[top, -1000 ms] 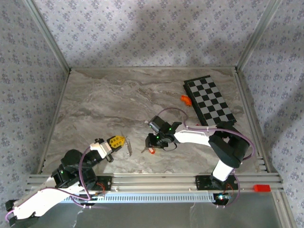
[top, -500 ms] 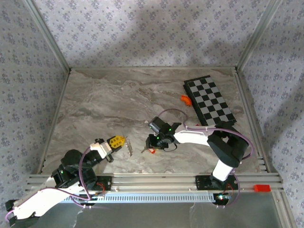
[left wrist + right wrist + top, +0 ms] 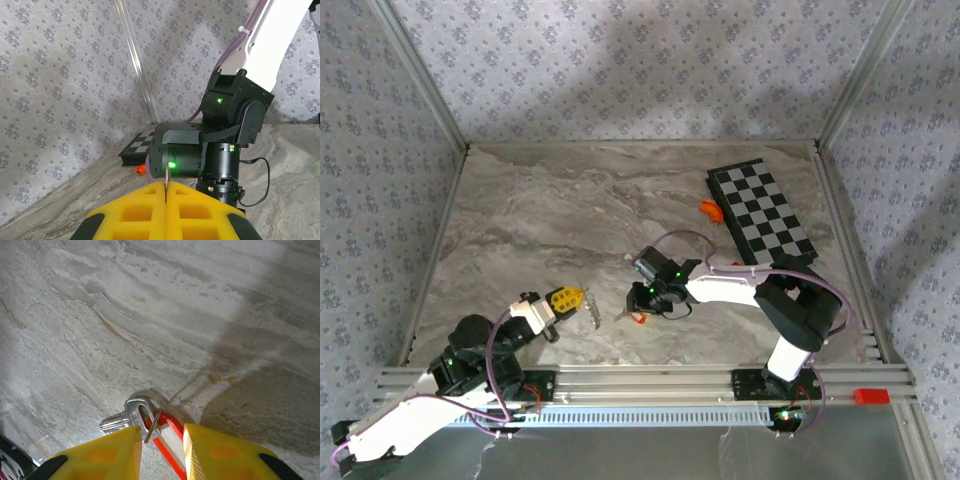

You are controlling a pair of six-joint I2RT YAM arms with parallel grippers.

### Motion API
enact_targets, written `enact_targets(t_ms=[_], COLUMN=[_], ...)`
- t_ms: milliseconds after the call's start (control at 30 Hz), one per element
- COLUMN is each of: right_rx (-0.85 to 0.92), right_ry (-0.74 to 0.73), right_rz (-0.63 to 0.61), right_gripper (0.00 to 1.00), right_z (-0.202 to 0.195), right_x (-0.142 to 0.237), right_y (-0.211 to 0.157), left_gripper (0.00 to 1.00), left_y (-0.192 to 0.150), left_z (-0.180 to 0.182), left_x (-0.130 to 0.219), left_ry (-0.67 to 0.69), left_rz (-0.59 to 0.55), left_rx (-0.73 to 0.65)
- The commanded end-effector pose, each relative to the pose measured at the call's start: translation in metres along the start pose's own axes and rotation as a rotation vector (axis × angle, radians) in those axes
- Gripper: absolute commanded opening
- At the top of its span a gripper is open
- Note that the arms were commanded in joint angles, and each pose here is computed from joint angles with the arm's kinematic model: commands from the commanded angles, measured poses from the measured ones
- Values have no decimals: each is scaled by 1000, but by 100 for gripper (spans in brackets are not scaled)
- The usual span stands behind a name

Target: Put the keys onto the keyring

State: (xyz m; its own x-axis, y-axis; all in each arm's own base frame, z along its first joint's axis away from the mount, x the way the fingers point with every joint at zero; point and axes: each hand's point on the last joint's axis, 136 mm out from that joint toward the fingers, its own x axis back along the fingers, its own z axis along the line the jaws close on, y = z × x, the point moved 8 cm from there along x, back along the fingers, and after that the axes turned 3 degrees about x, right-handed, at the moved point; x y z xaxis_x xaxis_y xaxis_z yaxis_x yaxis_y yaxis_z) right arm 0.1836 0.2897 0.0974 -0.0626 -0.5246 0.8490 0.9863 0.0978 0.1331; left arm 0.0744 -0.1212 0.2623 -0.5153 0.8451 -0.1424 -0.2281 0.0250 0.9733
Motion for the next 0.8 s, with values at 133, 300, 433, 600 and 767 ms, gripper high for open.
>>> enact_targets(t_ms=[133, 300, 433, 600, 767], right_rx=[-15, 21, 37, 41, 46], right_ry=[-12, -45, -61, -62, -57], right_rz=[19, 20, 22, 27, 28], right_gripper=[30, 34, 33, 30, 25], right_z=[-4, 0, 1, 2, 4], right_x=[-6, -5, -5, -6, -7], right_y=[-1, 0, 1, 2, 3], left_gripper=[0, 0, 0, 0, 0], left_y=[11, 11, 11, 11, 11], left_z=[0, 0, 0, 0, 0], left_x=[3, 3, 3, 3, 3], left_ry=[-6, -6, -8, -7, -7], left_rz=[-53, -54, -55, -55, -55], left_rx=[13, 11, 12, 12, 11])
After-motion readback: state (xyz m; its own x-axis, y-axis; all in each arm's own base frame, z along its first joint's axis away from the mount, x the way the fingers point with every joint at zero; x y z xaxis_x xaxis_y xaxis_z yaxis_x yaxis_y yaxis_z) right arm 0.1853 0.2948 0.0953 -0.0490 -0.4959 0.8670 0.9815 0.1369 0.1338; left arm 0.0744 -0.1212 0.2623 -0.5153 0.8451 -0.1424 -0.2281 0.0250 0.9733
